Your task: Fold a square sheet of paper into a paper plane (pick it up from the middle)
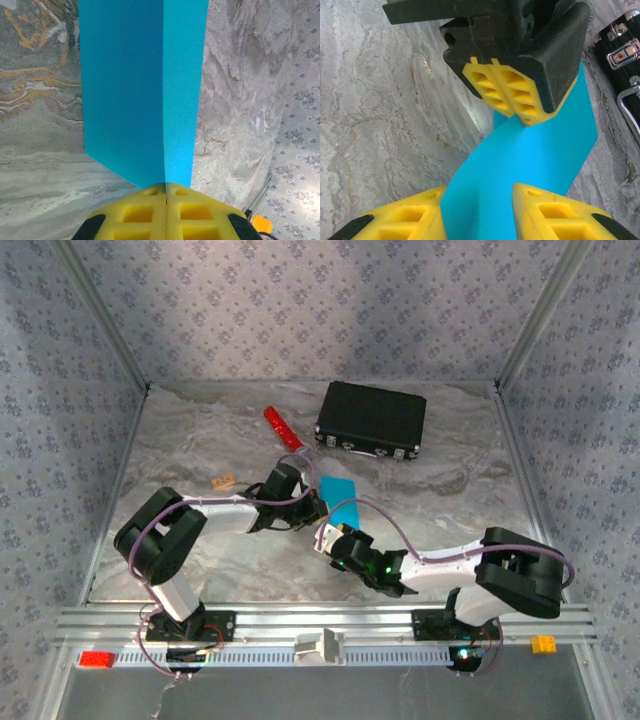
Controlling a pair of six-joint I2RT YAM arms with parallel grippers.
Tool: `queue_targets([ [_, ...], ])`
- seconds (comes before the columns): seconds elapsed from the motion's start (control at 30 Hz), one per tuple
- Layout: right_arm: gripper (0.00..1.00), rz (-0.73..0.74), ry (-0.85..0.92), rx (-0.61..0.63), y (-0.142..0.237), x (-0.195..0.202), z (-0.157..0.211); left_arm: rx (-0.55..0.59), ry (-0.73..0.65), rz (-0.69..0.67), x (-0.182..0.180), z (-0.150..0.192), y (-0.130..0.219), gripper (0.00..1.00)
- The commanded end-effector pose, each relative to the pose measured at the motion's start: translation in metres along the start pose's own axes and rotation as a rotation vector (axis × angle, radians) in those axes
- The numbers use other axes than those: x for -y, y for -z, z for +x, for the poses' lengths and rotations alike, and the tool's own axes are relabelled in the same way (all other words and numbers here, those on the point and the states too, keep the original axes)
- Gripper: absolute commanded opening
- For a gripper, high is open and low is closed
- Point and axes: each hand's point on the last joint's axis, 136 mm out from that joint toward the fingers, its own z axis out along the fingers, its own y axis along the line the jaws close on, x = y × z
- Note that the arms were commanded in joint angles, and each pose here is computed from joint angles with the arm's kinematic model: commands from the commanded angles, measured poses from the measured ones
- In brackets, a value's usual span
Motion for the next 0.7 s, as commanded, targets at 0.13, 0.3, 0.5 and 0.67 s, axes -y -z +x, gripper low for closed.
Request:
queue_targets([
  [0.13,0.34,0.035,-0.011,0.027,0.0051,0.0068,-0.0037,-0.011,-0.001,0.007,0.0028,0.0032,0.0063,0.03],
  [0.3,0.31,0.025,-0.015,0.034,0.0058,0.0055,-0.0056,-0.010,0.001,0.005,0.0017,0.0033,0.0065,0.03],
  [0.5,0.29,0.017,-0.026,0.042,0.0058,0.0049,-0.0081,-0.011,0.002,0.003,0.0016,0.0034,0.0062,0.03],
  [0.67,0.23,0.018,-0.023,0.034,0.0049,0.0046,-0.0060,-0.011,0.001,0.000,0.0007,0.0036,0.0057,0.03],
])
